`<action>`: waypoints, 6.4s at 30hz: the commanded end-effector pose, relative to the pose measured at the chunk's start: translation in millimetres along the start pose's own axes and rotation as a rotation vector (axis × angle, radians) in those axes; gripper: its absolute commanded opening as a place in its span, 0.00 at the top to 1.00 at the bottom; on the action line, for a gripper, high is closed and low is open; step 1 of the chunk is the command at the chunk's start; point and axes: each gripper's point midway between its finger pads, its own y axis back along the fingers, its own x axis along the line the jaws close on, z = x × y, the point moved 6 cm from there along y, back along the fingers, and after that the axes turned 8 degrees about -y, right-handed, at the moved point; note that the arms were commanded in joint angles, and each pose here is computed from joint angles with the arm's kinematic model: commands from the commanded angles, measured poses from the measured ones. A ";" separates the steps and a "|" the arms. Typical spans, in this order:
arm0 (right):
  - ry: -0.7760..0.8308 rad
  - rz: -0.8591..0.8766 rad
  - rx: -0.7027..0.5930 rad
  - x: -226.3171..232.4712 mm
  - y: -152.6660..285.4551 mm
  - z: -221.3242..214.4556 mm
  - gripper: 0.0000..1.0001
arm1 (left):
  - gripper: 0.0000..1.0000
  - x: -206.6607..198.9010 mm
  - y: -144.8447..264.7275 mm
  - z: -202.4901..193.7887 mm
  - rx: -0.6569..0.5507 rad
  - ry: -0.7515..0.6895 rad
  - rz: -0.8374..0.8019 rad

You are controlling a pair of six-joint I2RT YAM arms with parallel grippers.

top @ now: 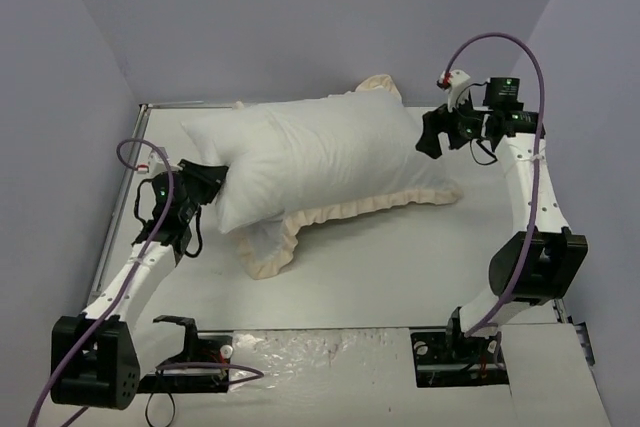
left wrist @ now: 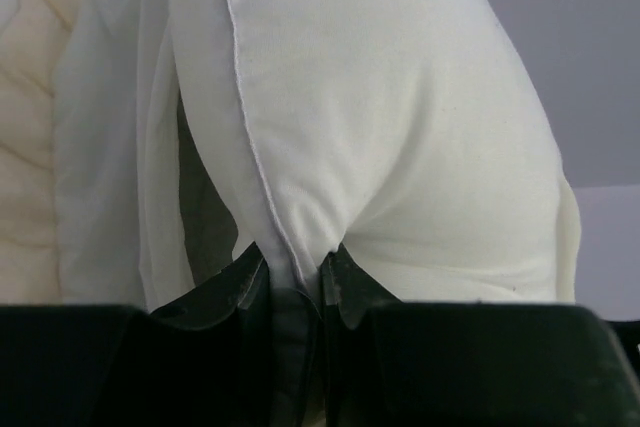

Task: Remove the pillowcase from the pillow

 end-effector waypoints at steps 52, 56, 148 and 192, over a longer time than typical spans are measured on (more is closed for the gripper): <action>-0.237 -0.176 0.239 -162.0 22.9 -195.1 1.00 | 0.98 11.7 73.9 115.0 -0.203 -0.002 0.166; -0.275 -0.156 0.251 -151.1 37.3 -215.3 1.00 | 0.98 17.4 75.2 119.8 -0.210 0.014 0.192; -0.276 0.372 -0.366 44.0 -12.7 2.8 1.00 | 0.06 29.0 10.9 43.4 0.061 -0.104 0.089; -0.380 -0.354 -0.444 -76.8 92.3 -79.8 1.00 | 0.98 42.8 62.0 107.7 -0.131 -0.106 0.197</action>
